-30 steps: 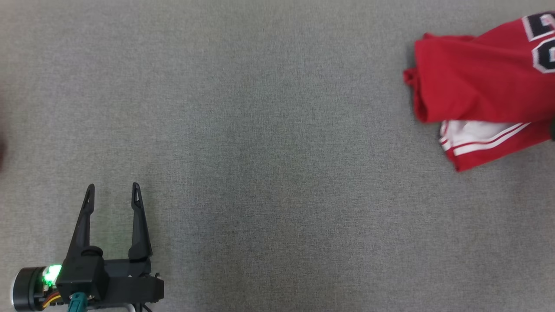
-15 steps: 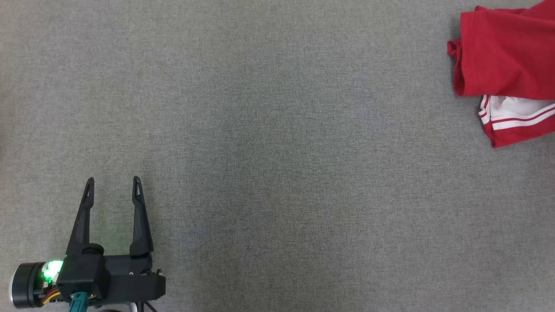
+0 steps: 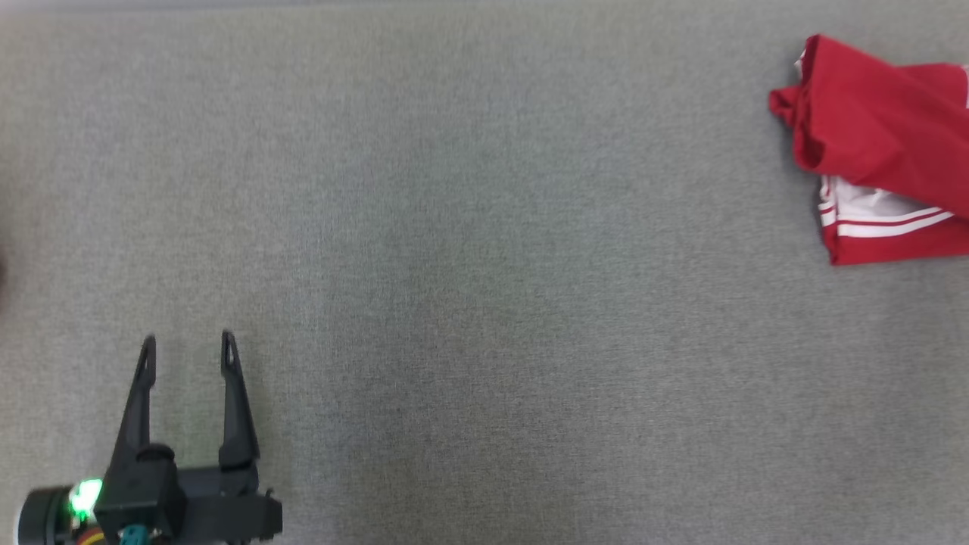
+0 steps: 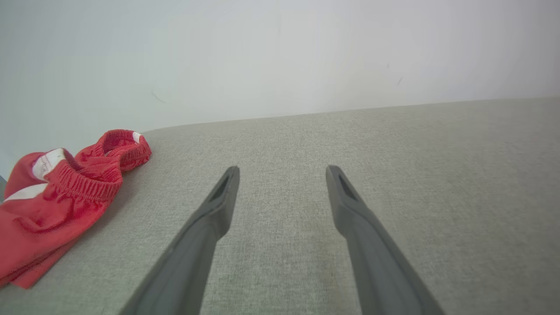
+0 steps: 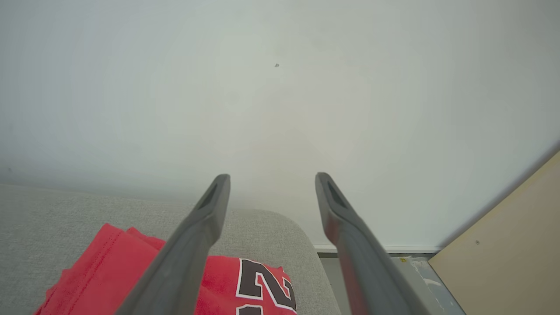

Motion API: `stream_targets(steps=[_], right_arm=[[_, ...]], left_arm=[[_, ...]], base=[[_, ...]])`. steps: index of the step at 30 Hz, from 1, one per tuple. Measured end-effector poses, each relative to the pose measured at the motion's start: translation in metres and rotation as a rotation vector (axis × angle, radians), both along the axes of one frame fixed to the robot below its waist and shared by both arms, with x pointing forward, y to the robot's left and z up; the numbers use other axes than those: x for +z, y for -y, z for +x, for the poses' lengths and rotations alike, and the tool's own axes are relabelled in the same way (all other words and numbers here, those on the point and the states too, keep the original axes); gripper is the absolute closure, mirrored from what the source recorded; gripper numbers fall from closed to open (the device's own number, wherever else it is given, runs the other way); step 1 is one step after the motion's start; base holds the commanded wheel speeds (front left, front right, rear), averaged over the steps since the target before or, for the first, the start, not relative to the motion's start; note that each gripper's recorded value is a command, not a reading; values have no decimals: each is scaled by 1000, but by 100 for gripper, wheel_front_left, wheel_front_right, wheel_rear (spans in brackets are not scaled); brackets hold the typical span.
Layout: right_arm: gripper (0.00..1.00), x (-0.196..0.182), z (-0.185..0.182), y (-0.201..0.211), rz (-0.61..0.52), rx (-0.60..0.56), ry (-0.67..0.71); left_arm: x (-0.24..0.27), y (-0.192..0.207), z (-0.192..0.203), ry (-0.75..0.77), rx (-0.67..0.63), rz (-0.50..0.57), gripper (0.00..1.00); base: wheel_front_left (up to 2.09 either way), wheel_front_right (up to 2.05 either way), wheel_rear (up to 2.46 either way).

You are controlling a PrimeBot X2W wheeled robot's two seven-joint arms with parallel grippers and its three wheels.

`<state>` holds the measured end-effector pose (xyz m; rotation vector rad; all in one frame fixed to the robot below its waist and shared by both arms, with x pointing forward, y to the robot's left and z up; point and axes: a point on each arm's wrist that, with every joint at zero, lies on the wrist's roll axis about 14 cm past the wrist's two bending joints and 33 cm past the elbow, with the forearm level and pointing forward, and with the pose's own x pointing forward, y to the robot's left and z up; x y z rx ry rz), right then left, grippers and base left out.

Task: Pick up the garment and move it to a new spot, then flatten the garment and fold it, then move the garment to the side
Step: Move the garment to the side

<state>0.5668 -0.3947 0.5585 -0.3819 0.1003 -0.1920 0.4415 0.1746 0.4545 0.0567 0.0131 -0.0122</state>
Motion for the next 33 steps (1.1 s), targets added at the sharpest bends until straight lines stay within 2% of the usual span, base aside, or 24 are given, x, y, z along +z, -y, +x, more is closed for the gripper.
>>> stream_targets(steps=[8, 15, 24, 30, 33], right_arm=[[0, 30, -30, -35, 109, 71, 181], [0, 18, -88, -78, 239, 124, 274], [0, -30, -155, -155, 431, 194, 241], [0, -53, -192, -188, 469, 211, 187], [0, -61, -204, -188, 469, 193, 169]], left_arm=[[8, -1, -21, -1, 5, -14, 0], [24, 3, -40, 29, -7, -20, 0], [41, 2, -59, 68, -6, -25, 0], [47, 0, -71, 85, 4, -29, 0], [49, -1, -75, 88, 9, -33, 0]], base=[[0, 0, 0], [0, 0, 0], [0, 0, 0], [0, 0, 0], [0, 0, 0]])
